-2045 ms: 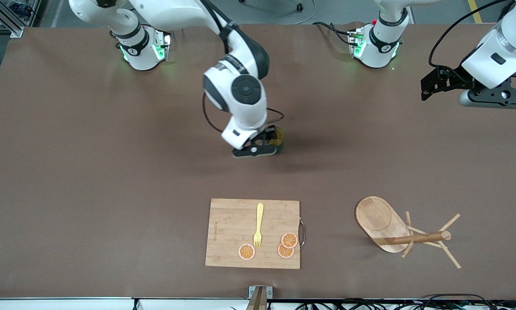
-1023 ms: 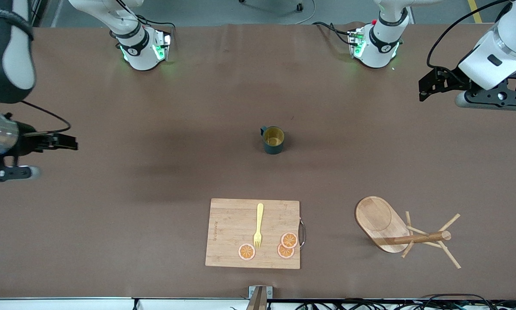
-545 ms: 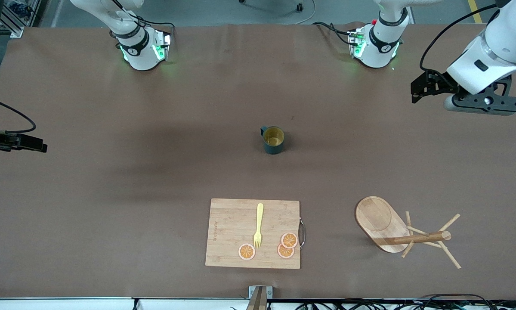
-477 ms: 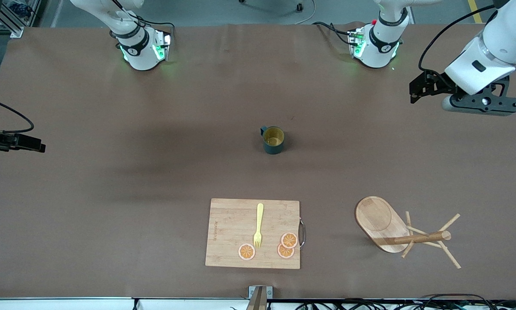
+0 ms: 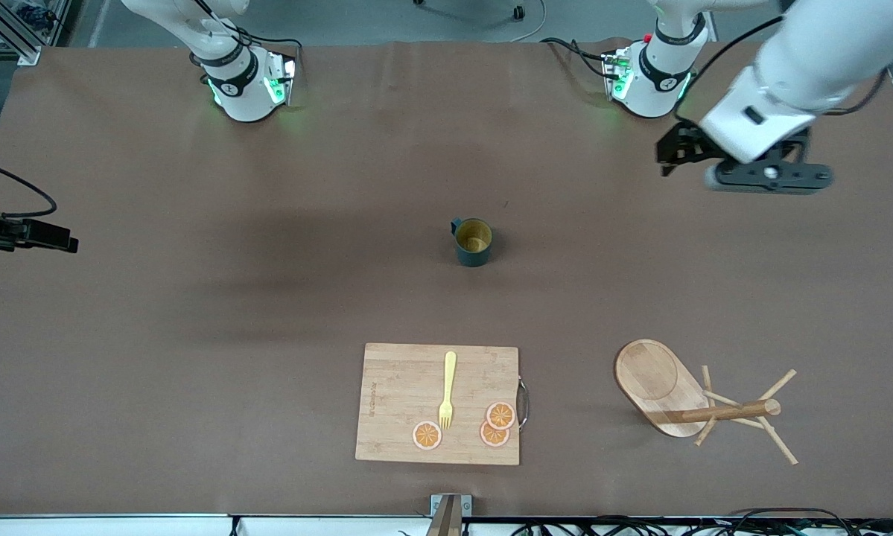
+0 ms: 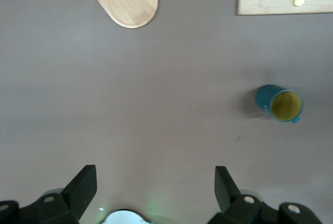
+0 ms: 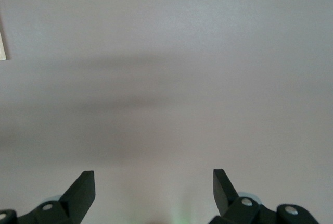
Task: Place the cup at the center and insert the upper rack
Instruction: 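Withdraw the right gripper while the left gripper moves toward the mug, then lower the left gripper and grasp the teal mug handle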
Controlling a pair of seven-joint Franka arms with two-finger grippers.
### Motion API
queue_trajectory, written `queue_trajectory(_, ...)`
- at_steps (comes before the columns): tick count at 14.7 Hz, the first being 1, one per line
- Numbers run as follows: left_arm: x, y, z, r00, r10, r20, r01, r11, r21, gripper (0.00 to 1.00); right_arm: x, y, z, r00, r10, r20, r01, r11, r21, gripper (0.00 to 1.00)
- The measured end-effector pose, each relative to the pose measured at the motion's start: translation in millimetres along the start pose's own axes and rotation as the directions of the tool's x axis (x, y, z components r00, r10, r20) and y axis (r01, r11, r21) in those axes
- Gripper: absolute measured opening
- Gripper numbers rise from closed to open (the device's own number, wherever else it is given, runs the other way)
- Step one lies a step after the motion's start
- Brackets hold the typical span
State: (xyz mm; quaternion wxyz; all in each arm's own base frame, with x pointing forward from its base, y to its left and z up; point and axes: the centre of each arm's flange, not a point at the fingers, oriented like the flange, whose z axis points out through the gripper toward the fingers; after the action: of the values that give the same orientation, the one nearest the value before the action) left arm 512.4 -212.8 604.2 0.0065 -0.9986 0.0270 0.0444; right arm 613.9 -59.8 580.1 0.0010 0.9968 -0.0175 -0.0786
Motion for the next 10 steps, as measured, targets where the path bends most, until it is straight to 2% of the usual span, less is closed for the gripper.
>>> queue_trajectory(5,-12.1,104.5,40.2,0.994,-0.111,0.014,0.111,0.994,-0.005,1.00,-9.7,-3.8,-14.9,0.999,0.035,-0.023,-0.035,0.999,0.003,1.00)
queue_trajectory(10,-60.0,227.8,100.0,0.975,-0.217,-0.038,0.220,0.972,0.086,1.00,-23.6,-3.4,-22.3,0.999,0.045,-0.030,-0.045,0.999,0.007,1.00)
